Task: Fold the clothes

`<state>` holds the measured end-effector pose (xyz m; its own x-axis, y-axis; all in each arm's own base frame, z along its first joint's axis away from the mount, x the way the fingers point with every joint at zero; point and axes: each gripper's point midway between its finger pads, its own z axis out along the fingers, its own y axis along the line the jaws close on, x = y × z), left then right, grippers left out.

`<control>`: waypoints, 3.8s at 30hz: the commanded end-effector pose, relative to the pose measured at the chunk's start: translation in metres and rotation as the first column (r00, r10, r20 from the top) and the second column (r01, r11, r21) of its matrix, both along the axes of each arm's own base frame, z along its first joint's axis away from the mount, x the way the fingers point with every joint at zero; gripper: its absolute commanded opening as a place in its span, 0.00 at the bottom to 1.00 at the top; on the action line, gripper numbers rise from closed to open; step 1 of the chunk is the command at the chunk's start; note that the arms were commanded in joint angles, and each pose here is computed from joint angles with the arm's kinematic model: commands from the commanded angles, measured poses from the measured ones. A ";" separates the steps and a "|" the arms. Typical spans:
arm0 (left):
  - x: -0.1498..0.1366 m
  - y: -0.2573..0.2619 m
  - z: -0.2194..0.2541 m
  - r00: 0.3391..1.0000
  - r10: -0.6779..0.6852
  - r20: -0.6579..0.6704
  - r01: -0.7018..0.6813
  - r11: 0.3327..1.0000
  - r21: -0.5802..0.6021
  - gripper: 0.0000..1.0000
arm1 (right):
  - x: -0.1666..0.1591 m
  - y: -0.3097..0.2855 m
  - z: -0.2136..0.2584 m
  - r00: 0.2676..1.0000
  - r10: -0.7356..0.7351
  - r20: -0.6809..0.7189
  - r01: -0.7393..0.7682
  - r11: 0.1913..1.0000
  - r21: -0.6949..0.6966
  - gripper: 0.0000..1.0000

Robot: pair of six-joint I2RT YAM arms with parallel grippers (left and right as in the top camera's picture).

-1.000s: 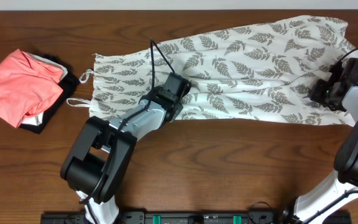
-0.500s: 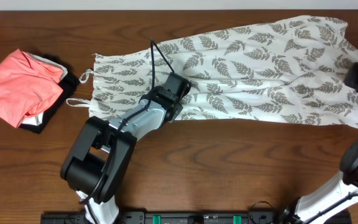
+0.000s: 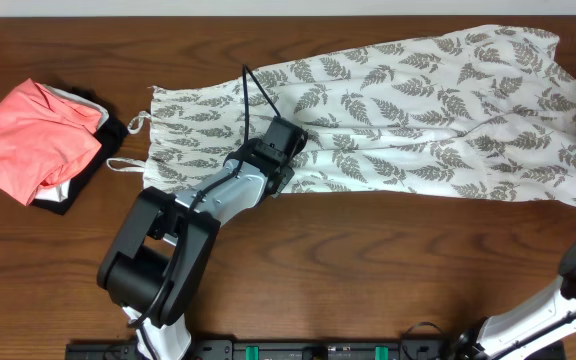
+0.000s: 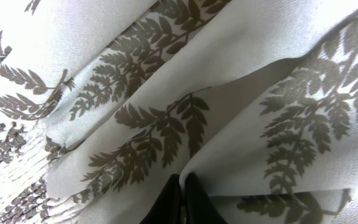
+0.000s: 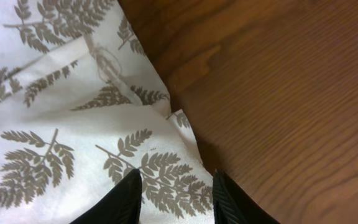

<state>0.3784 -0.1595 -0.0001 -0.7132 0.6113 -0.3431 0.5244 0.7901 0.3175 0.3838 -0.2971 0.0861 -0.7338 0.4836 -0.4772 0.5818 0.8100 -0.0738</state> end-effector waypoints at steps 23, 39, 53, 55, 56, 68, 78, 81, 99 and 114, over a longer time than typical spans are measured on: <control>-0.008 0.005 -0.013 0.999 0.011 -0.047 -0.011 1.000 0.015 0.06 | 0.005 0.002 -0.058 0.997 0.041 -0.061 -0.036 0.996 0.077 0.38; -0.008 0.005 -0.013 0.999 0.011 -0.047 -0.011 1.000 0.015 0.05 | 0.026 -0.005 -0.027 0.999 -0.015 0.053 0.011 0.997 0.076 0.01; -0.007 0.005 -0.013 0.998 0.032 -0.045 -0.032 0.999 0.005 0.06 | 0.064 -0.034 0.006 0.960 -0.113 0.255 0.111 0.994 0.021 0.01; -0.007 0.005 -0.013 0.998 0.032 -0.045 -0.032 0.999 0.005 0.06 | 0.065 -0.035 0.000 0.961 -0.114 0.251 0.112 0.993 0.024 0.01; -0.007 0.005 -0.013 0.998 0.032 -0.045 -0.032 0.999 0.005 0.06 | 0.066 -0.035 -0.006 0.963 -0.115 0.244 0.112 0.993 0.029 0.01; -0.007 0.005 -0.013 0.998 0.039 -0.044 -0.039 0.999 0.002 0.06 | 0.053 -0.026 -0.080 0.989 -0.111 0.097 0.101 0.990 0.100 0.16; -0.004 0.004 -0.003 0.999 0.041 -0.020 -0.041 0.999 -0.007 0.47 | 0.046 -0.032 -0.017 0.989 -0.069 0.135 0.067 0.998 0.017 0.45; 0.002 0.008 0.011 0.998 0.055 0.026 -0.055 0.998 0.005 0.52 | 0.048 -0.034 0.028 0.977 -0.062 0.205 0.071 0.997 -0.036 0.46; -0.009 -0.005 0.034 0.986 0.164 -0.004 -0.162 0.970 -0.182 0.60 | 0.042 0.042 -0.009 0.997 0.074 0.031 -0.078 0.988 0.132 0.43; -0.009 0.019 -0.004 0.971 0.226 -0.083 -0.235 0.964 -0.124 0.61 | 0.041 0.067 -0.067 0.986 0.145 -0.078 -0.125 0.968 0.219 0.51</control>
<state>0.3743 -0.1483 0.0054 -0.8355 0.3925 -0.3845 0.3540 0.9197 0.1697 0.4251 -0.2375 0.0282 -0.8189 0.4747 -0.3226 0.4844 0.8731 0.0552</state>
